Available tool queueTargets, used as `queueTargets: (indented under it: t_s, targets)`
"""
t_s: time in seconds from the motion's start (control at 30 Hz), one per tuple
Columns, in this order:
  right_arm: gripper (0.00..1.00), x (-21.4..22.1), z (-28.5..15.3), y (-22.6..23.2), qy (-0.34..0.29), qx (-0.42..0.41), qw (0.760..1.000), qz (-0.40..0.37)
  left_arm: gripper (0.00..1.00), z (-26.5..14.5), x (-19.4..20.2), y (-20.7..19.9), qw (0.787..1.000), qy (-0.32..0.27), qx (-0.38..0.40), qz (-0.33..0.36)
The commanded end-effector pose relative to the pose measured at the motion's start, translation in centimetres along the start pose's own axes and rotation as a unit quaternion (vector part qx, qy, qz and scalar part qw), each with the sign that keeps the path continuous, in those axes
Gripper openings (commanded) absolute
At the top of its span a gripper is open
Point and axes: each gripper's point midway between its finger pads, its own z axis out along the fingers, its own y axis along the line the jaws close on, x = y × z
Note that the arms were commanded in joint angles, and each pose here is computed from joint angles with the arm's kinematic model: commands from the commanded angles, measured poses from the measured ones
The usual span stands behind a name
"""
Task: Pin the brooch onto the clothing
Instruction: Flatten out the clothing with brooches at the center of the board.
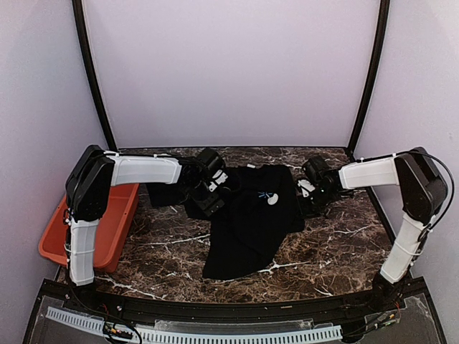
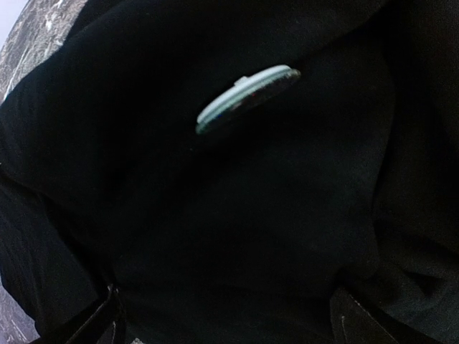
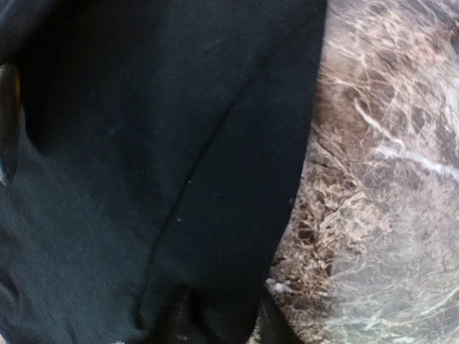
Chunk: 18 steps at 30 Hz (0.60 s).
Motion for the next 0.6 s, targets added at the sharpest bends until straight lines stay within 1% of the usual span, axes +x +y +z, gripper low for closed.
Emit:
queueTargets:
  t_s: [0.0, 0.03, 0.07, 0.13, 0.2, 0.23, 0.27, 0.3, 0.33, 0.37, 0.43, 0.57]
  targets:
    - [0.04, -0.6, 0.5, 0.8, 0.002, -0.016, 1.000, -0.006, 0.99, 0.0, 1.2, -0.8, 0.999, 0.022, 0.018, 0.023]
    - [0.00, -0.8, 0.4, 0.7, 0.001, -0.012, 1.000, -0.007, 0.99, 0.1, 1.3, -1.0, 0.999, 0.023, 0.024, 0.024]
    - [0.00, -1.1, 0.3, 0.5, -0.001, -0.004, 1.000, -0.009, 0.99, 0.3, 1.5, -1.2, 0.999, 0.027, 0.028, 0.026]
    - [0.00, -2.0, -0.3, -0.4, -0.011, 0.027, 0.999, -0.016, 0.95, 0.7, 1.9, -1.7, 0.998, 0.035, 0.039, 0.030]
    - [0.00, -3.5, -1.6, -2.0, -0.026, 0.079, 0.996, -0.023, 0.65, 1.1, 2.4, -1.8, 0.997, 0.047, 0.041, 0.034]
    - [0.00, -4.5, -2.5, -2.7, -0.037, 0.100, 0.994, -0.028, 0.41, 1.3, 2.6, -1.8, 0.997, 0.052, 0.037, 0.035]
    - [0.00, -5.4, -3.4, -3.3, -0.046, 0.122, 0.991, -0.033, 0.32, 1.6, 3.0, -1.6, 0.997, 0.060, 0.031, 0.037]
    - [0.00, -6.4, -4.2, -3.8, -0.056, 0.140, 0.988, -0.038, 0.19, 1.7, 3.1, -1.5, 0.997, 0.064, 0.028, 0.039]
    - [0.00, -7.4, -5.2, -4.3, -0.064, 0.162, 0.984, -0.044, 0.14, 1.9, 3.4, -1.3, 0.997, 0.069, 0.020, 0.041]
    - [0.00, -8.2, -5.9, -4.8, -0.070, 0.180, 0.980, -0.050, 0.06, 2.1, 3.5, -1.2, 0.996, 0.073, 0.017, 0.043]
    - [0.00, -10.0, -7.2, -5.4, -0.079, 0.216, 0.971, -0.064, 0.01, 2.2, 3.7, -0.9, 0.996, 0.078, 0.007, 0.047]
    - [0.00, -11.5, -7.2, -7.7, -0.061, 0.291, 0.950, -0.092, 0.01, 2.2, 4.0, -0.1, 0.995, 0.085, -0.012, 0.054]
